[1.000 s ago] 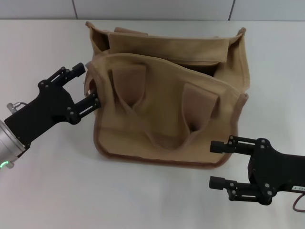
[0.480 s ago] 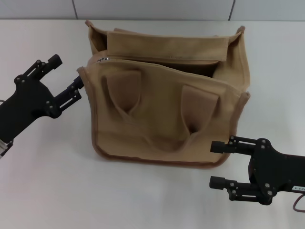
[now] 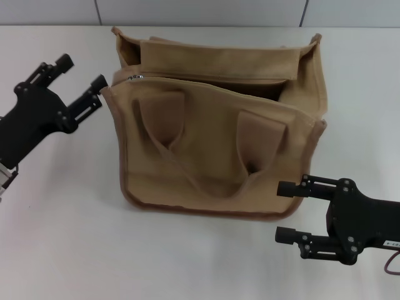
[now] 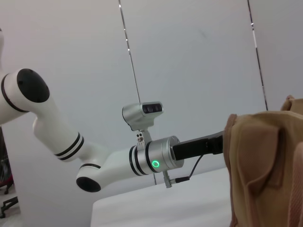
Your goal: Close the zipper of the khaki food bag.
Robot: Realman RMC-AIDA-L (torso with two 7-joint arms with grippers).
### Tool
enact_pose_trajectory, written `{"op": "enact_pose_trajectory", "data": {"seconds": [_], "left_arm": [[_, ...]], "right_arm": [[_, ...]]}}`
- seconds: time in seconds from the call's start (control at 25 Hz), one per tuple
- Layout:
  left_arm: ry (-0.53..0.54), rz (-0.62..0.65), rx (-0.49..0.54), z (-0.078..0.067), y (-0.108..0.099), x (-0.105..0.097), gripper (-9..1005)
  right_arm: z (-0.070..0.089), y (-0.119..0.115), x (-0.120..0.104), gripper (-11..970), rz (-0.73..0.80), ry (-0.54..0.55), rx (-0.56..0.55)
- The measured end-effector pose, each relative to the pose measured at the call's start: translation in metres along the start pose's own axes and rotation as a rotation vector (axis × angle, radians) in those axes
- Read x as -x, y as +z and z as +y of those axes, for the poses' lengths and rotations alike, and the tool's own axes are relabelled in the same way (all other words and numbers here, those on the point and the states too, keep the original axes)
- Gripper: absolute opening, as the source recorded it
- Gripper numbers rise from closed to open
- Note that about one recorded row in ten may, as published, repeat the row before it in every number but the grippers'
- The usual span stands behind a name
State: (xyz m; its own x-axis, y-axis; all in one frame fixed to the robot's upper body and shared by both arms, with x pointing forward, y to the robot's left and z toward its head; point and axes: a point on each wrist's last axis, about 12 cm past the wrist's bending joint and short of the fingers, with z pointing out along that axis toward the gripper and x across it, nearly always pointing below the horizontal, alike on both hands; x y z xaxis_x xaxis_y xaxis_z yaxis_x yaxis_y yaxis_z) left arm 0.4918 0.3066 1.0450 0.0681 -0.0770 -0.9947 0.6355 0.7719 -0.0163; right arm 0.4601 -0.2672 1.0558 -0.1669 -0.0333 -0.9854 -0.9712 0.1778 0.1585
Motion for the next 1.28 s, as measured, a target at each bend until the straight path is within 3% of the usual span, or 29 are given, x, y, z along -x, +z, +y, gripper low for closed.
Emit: {"op": "enact_pose_trajectory", "data": {"seconds": [0.04, 0.36, 0.52, 0.6, 0.72, 1.0, 1.28], "left_arm": [[-0.011, -0.009, 0.047, 0.004, 0.0, 0.0, 755], [-0.02, -0.004, 0.059, 0.004, 0.001, -0.002, 754], [-0.005, 0.039, -0.011, -0.002, -0.003, -0.005, 753], [0.028, 0.085, -0.107, -0.008, -0.01, -0.006, 753], [0.035, 0.089, -0.127, -0.01, -0.011, -0.005, 752], [0.012, 0.047, -0.084, -0.008, 0.007, -0.004, 751], [-0.012, 0.031, 0.005, -0.001, 0.011, -0.005, 749]], "right_arm": [[0.0, 0.0, 0.0, 711, 0.0, 0.0, 0.0], [0.0, -0.001, 0.0, 711, -0.003, 0.001, -0.008], [-0.001, -0.002, 0.0, 711, -0.008, -0.001, -0.022], [-0.002, -0.002, 0.0, 711, -0.008, -0.001, -0.03], [-0.003, -0.002, 0.0, 713, -0.006, -0.002, -0.035], [-0.004, -0.001, 0.001, 713, -0.006, -0.005, -0.033], [-0.002, -0.003, -0.001, 712, -0.005, 0.001, -0.038]]}}
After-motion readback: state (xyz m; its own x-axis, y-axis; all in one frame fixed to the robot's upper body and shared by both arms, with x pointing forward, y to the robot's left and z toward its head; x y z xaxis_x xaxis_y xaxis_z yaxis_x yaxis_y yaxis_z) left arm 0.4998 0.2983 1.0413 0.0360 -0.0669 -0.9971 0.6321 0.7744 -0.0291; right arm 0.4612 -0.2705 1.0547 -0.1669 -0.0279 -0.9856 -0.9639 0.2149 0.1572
